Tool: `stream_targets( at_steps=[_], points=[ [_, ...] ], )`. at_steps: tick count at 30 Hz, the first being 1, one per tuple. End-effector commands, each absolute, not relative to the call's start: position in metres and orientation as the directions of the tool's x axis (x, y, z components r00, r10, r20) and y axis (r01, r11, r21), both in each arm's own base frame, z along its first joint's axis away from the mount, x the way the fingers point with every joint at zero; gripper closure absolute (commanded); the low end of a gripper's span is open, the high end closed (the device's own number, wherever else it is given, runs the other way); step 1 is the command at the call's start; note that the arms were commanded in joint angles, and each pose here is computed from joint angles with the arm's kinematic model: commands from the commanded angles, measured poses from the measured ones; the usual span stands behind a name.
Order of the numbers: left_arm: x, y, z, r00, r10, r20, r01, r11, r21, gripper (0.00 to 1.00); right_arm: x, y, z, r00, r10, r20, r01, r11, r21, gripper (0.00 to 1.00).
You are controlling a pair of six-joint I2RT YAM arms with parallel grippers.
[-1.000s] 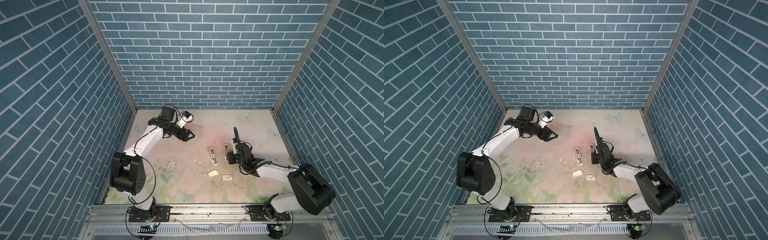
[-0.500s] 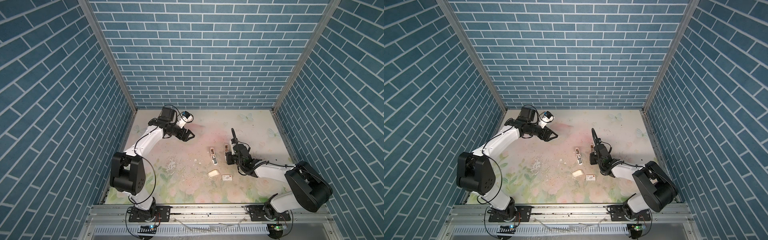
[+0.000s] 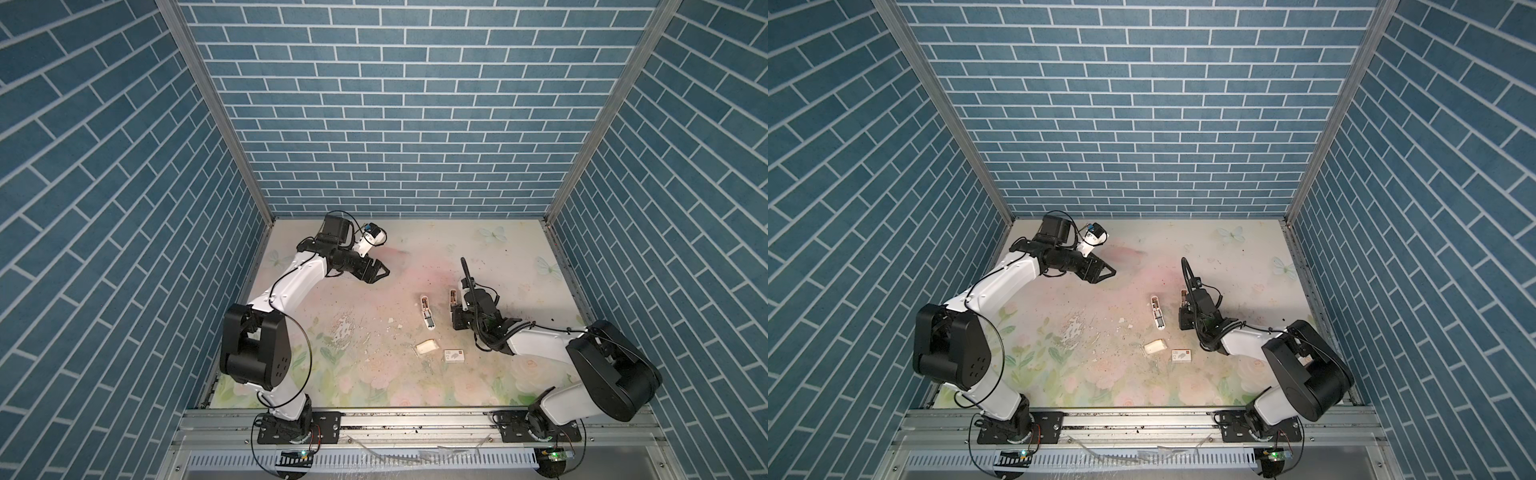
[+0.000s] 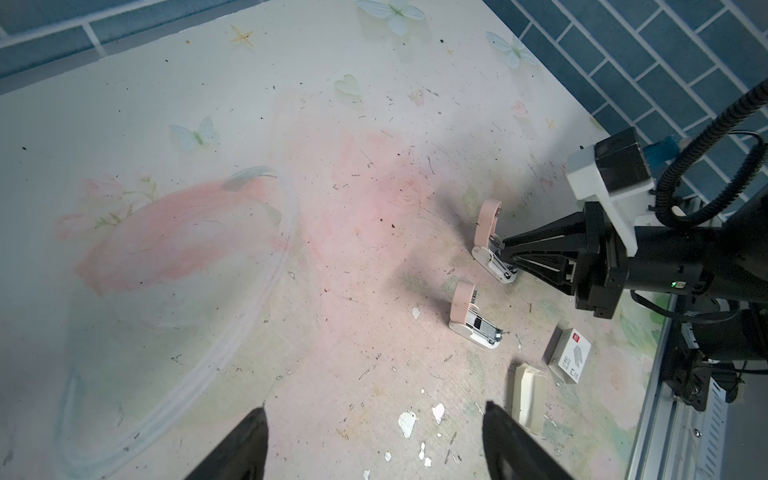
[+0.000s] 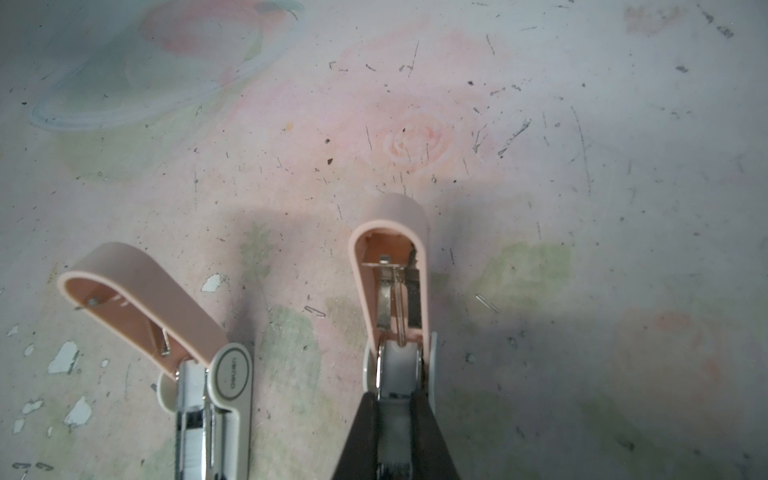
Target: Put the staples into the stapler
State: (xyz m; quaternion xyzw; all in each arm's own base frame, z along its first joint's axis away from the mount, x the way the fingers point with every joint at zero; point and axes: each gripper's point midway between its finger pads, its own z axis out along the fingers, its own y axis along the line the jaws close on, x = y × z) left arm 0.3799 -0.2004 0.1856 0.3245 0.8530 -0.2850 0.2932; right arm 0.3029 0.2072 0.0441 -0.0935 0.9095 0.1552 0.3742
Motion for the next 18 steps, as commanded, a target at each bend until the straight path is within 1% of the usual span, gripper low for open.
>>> stream_targets(
  at_steps=[1, 18],
  points=[
    [0.3778, -0.1981, 0.1853, -0.625, 0.378, -0.683, 0.716, 0.628, -0.307, 0.18, 0.3087, 0.2097, 0.0483, -0.692, -0.031, -0.721, -0.265, 0.94, 0.214, 0.87],
    [0.3778, -0.1979, 0.1818, -0.626, 0.381, -0.68, 0.716, 0.628, -0.306, 0.18, 0.3039, 0.2036, 0.0435, -0.692, -0.008, -0.722, -0.229, 0.951, 0.209, 0.87]
  ],
)
